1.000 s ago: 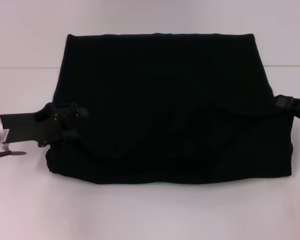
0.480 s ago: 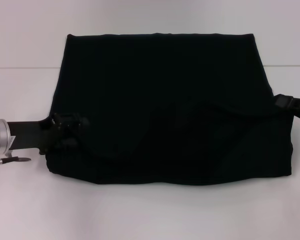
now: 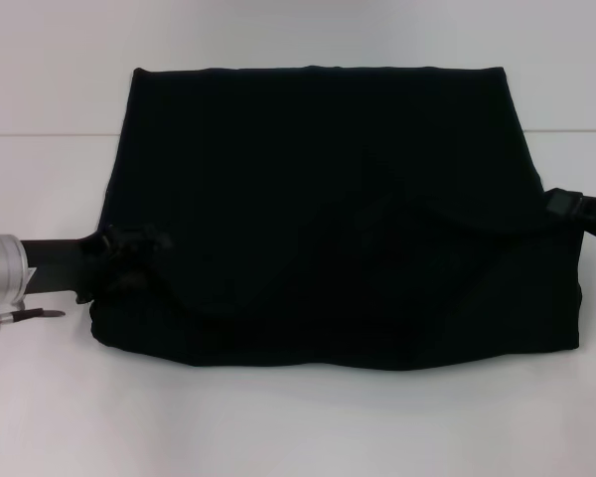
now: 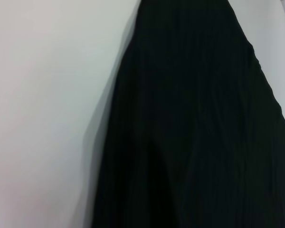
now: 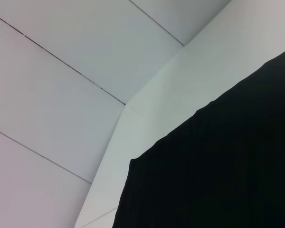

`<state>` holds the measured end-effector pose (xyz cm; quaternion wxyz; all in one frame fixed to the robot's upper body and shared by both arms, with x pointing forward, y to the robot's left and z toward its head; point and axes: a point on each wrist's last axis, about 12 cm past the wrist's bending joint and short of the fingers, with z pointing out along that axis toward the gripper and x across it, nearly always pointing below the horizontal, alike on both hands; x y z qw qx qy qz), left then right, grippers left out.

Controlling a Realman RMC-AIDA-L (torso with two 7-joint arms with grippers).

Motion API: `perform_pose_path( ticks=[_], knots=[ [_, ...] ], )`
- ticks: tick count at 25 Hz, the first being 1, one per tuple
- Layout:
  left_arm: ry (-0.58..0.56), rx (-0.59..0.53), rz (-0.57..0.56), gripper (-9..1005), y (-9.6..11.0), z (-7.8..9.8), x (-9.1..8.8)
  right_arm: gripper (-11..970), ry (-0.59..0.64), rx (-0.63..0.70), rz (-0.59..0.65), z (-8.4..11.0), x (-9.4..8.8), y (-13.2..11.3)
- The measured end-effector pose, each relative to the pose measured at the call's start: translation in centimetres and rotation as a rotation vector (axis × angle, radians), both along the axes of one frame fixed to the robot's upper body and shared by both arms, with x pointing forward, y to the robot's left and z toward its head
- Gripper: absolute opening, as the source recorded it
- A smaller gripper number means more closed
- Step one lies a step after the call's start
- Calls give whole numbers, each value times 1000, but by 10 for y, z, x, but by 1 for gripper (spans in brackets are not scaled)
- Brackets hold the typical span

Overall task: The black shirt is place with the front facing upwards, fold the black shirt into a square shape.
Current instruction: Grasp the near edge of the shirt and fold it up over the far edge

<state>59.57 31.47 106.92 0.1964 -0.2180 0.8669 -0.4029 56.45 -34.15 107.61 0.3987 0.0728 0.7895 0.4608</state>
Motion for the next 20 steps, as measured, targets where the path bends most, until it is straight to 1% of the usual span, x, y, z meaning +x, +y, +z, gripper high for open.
perform_pose_path(
  ticks=[10,20],
  knots=[
    [-12,36,16,713,-5,-4,4,20,-14,4,24,1,-1,2],
    [-38,64,21,713,-11,-3,11,20,-16,11,32,1,-3,3]
  ],
)
